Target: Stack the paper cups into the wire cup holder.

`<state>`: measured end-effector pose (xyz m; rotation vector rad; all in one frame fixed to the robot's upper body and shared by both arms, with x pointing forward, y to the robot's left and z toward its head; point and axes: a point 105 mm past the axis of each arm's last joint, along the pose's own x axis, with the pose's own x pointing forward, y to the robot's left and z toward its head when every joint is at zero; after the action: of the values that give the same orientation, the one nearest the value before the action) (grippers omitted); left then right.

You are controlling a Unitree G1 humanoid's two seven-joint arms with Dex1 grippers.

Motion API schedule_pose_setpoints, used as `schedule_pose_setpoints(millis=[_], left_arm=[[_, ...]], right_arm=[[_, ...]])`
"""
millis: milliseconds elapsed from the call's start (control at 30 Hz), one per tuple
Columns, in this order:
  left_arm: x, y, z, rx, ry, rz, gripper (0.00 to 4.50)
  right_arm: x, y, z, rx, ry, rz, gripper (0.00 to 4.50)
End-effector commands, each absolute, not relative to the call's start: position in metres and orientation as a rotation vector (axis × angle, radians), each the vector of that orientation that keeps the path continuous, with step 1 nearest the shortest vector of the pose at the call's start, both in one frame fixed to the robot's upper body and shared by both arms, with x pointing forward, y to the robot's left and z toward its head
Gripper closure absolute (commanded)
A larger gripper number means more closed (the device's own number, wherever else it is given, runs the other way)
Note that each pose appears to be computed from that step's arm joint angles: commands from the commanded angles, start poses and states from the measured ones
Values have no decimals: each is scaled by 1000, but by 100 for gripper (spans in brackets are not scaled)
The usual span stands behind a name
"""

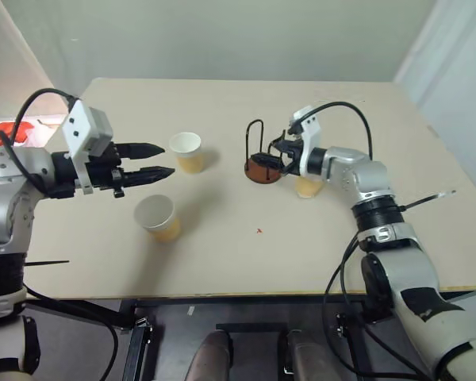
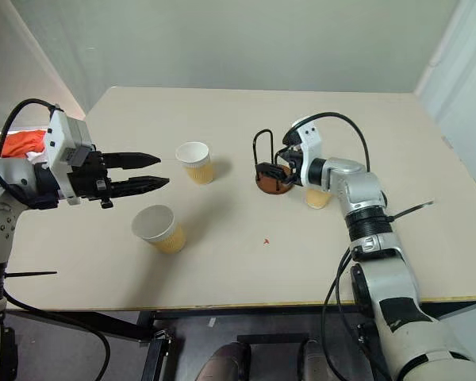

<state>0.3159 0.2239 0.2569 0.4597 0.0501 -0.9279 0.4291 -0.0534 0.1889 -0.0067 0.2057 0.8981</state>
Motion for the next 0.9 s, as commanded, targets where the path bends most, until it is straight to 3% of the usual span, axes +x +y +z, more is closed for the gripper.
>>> schedule_pose_setpoints(millis=[33, 100, 200, 400, 567, 700, 900], left_arm=[[310, 225, 272, 495, -4, -912, 202], [309, 226, 271, 496, -3, -909, 202], [308, 227, 271, 496, -2, -905, 202], [305, 230, 273, 498, 0, -906, 202], [302, 231, 279, 506, -1, -930, 202], [296, 227, 280, 499, 28, -990, 202], [259, 212, 272, 486, 154, -1244, 202]], right_arm=[[435, -50, 211, -26, 130, 877, 3], [437, -49, 209, -28, 129, 871, 3], [439, -47, 207, -29, 124, 857, 58], [437, -45, 212, -31, 109, 880, 265], [409, -38, 238, -33, 8, 1074, 442], [372, -44, 242, -70, -12, 1256, 447], [300, -60, 224, -149, 76, 1565, 447]])
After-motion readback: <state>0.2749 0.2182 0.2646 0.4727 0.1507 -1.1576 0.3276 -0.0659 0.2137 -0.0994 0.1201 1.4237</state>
